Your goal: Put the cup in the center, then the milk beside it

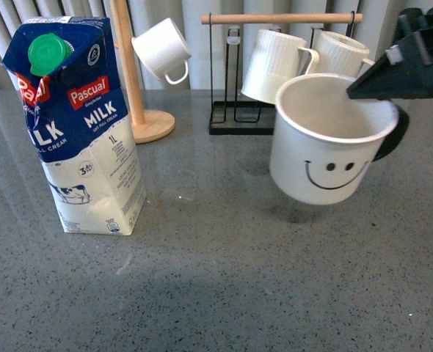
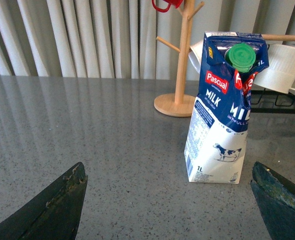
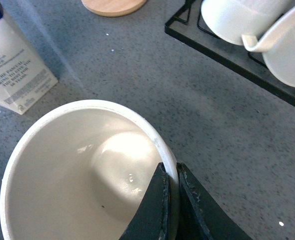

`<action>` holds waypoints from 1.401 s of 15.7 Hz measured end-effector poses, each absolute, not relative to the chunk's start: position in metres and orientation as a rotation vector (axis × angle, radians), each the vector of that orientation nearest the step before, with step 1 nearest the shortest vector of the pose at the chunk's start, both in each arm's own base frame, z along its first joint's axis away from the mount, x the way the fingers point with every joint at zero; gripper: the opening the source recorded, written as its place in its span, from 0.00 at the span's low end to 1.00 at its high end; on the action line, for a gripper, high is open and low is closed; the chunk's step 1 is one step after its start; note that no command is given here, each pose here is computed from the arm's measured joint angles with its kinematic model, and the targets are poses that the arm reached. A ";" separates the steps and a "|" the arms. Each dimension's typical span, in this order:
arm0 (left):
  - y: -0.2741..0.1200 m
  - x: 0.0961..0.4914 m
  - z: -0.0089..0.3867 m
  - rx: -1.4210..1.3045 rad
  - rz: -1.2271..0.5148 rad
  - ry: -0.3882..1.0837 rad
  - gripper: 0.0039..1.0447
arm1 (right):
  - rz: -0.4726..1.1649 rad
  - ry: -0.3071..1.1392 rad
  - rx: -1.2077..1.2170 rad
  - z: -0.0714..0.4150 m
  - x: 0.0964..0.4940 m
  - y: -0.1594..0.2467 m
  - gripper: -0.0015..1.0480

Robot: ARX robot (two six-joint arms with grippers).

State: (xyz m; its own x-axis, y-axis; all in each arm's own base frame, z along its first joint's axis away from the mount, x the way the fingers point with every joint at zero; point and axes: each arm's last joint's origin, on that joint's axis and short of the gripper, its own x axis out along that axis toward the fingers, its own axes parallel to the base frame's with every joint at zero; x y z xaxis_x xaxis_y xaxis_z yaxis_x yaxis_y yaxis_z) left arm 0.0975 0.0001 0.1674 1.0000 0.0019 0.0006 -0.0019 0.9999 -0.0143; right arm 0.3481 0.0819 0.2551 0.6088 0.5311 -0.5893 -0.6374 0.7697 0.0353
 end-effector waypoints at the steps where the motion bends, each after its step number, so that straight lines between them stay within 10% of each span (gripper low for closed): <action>1: 0.000 0.097 0.167 -0.014 0.002 -0.001 0.94 | 0.697 0.624 -0.177 0.251 0.349 0.093 0.03; 17: 0.000 0.097 0.167 -0.014 0.002 -0.001 0.94 | 0.721 0.726 -0.234 0.213 0.376 0.127 0.05; 22: 0.000 0.097 0.167 -0.014 0.002 -0.001 0.94 | 0.734 0.703 -0.260 0.213 0.377 0.127 0.69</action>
